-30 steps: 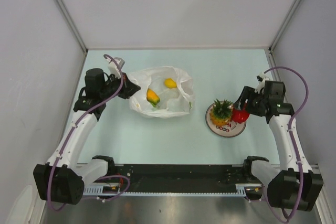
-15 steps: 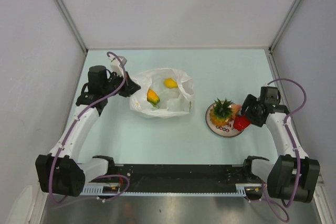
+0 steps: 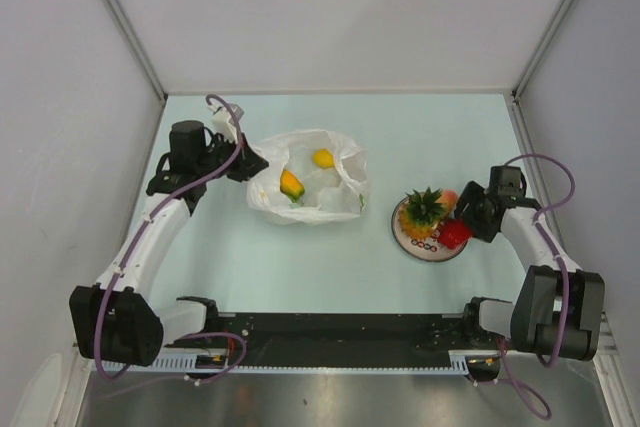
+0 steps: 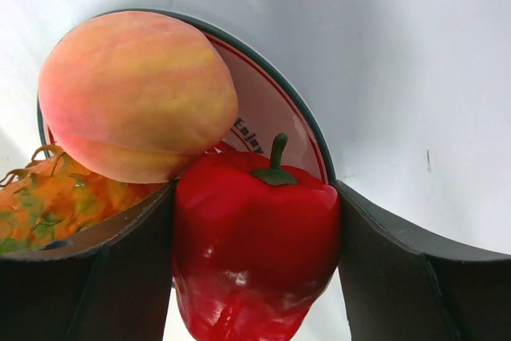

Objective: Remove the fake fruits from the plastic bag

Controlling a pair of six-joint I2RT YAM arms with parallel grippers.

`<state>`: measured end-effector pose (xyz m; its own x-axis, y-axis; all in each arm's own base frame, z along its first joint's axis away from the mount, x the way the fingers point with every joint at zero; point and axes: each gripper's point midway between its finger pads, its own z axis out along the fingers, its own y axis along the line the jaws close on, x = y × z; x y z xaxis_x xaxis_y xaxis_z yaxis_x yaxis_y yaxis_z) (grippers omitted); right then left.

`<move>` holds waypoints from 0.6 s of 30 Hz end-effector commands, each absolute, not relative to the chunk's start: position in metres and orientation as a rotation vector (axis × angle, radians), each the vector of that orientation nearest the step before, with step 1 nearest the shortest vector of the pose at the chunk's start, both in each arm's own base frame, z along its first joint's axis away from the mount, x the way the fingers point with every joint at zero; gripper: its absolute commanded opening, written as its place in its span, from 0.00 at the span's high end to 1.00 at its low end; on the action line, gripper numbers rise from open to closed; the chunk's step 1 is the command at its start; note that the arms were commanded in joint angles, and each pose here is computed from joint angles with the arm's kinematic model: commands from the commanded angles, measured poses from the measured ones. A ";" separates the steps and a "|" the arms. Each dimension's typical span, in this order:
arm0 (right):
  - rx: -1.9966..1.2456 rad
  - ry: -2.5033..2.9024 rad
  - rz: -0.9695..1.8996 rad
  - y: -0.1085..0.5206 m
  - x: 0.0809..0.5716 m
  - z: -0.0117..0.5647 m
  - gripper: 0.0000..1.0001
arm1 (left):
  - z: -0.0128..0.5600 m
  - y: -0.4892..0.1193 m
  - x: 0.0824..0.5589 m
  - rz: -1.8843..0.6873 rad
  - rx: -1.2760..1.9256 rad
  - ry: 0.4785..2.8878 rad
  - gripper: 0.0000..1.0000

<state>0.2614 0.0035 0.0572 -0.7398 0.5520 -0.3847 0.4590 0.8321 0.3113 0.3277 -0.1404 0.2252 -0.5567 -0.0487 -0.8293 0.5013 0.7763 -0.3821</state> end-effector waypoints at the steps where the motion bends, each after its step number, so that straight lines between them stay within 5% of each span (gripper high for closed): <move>1: 0.723 2.487 0.297 0.005 0.277 0.059 0.64 | 0.245 -0.138 0.336 -0.719 0.368 1.988 0.99; 3: 0.707 2.495 0.311 0.007 0.276 0.059 0.57 | 0.245 -0.138 0.335 -0.719 0.368 1.988 0.99; 11: 0.691 2.505 0.338 0.007 0.263 0.071 0.02 | 0.242 -0.140 0.333 -0.736 0.361 1.983 0.99; 18: 0.701 2.481 0.348 0.001 0.258 0.095 0.00 | 0.246 -0.141 0.330 -0.749 0.368 1.967 0.99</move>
<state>0.2573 0.0030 0.0715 -0.7313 0.5514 -0.4014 0.4287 0.8294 0.3583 0.3280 -0.1405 0.2259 -0.5536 -0.0442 -0.8316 0.5056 0.7756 -0.3778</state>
